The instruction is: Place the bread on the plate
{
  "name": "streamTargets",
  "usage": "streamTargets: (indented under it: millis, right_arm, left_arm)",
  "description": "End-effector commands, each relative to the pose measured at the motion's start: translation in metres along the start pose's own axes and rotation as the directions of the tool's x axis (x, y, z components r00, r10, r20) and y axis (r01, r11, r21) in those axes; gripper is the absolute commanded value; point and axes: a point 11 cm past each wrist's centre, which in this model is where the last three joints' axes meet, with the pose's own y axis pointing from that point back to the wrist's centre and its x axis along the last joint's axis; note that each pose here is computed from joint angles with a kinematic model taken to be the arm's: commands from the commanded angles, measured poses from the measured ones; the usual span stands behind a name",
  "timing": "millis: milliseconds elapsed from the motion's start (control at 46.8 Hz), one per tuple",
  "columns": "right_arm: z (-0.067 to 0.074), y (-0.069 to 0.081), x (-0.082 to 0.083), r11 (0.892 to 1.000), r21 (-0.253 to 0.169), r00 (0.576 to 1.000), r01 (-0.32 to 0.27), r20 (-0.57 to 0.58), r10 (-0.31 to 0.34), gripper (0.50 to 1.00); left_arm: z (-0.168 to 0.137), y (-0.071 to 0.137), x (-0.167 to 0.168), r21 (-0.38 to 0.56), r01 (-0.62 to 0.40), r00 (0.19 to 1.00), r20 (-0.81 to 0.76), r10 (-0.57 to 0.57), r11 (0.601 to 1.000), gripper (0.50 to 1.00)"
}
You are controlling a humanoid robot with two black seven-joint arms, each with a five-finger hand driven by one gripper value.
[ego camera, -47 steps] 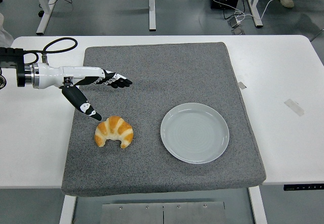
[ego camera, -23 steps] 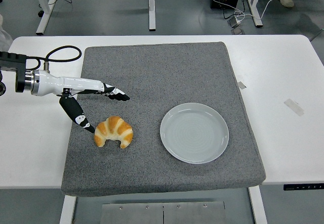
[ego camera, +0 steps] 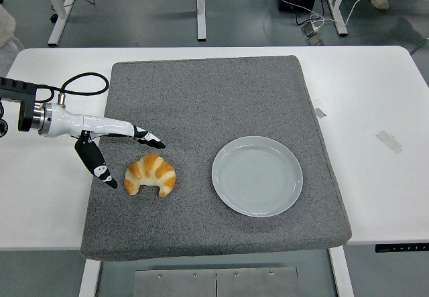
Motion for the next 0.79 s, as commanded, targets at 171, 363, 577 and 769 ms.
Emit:
streamTargets:
  millis: [171,363,577,769]
  right_arm:
    - [0.001,0.0,0.0,1.0,-0.003,1.0,-0.001,0.0,0.001,1.0]
    - [0.001,0.0,0.0,1.0,-0.001,1.0,-0.001,0.0,0.001,1.0]
    - [0.001,0.0,0.0,1.0,-0.001,1.0,-0.001,0.0,0.001,1.0]
    - [0.001,0.0,0.0,1.0,-0.003,1.0,0.001,-0.001,-0.001,1.0]
  left_arm:
    - [0.001,-0.016,-0.008,-0.002,0.0,0.999,0.04,0.0,1.0,0.955]
    - [0.001,-0.022,-0.006,-0.004,-0.027,0.998,0.06,0.027,1.0,0.946]
    - [0.001,-0.025,-0.004,0.002,-0.037,0.996,0.086,0.037,0.999,0.919]
    - [-0.001,-0.029,-0.007,0.013,-0.027,0.995,0.102,0.026,1.0,0.886]
